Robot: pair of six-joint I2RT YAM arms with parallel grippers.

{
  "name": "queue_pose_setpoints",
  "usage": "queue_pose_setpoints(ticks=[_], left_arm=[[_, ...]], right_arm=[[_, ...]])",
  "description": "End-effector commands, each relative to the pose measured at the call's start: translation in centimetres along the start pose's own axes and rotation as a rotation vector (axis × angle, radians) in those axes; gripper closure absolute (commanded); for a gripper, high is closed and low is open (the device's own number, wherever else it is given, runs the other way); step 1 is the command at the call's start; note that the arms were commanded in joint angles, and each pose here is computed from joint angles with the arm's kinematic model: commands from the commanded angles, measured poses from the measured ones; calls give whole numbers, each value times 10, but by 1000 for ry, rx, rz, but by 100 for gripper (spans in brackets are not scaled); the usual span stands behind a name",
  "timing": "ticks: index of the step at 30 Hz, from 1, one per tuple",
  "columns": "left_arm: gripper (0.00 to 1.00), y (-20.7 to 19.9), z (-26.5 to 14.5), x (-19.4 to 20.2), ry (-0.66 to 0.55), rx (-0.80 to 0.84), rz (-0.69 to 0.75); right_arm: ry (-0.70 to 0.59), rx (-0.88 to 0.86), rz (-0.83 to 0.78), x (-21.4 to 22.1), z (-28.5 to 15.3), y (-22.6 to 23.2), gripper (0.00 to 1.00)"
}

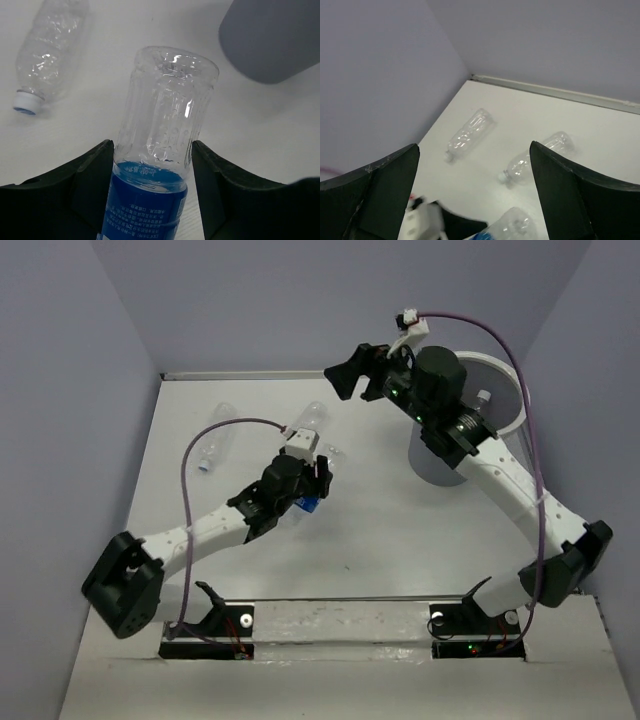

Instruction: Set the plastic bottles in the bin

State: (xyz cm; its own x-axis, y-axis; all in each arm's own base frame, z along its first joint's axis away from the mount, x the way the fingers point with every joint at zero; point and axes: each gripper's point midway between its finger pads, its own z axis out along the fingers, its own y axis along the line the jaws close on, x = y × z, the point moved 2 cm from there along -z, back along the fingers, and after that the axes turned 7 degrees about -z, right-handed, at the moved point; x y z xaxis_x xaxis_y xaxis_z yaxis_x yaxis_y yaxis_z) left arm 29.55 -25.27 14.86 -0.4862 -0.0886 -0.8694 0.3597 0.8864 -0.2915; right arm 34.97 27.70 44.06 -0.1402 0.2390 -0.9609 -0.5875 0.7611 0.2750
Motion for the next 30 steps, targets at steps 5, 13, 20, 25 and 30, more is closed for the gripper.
queue_pose_setpoints(ticks=[5, 13, 20, 25, 30], left_arm=[[70, 17, -121, -82, -366, -4, -386], [70, 50, -217, -122, -605, -38, -521], [68, 49, -237, -122, -608, 8, -503], [68, 44, -239, -121, -601, 43, -492], [68, 42, -243, -122, -613, 75, -494]], right_arm=[[131, 331, -21, 60, 78, -65, 3], [227, 420, 108, 143, 138, -90, 3], [271, 505, 212, 206, 173, -111, 2], [341, 609, 211, 261, 182, -136, 2], [371, 610, 240, 293, 196, -141, 2]])
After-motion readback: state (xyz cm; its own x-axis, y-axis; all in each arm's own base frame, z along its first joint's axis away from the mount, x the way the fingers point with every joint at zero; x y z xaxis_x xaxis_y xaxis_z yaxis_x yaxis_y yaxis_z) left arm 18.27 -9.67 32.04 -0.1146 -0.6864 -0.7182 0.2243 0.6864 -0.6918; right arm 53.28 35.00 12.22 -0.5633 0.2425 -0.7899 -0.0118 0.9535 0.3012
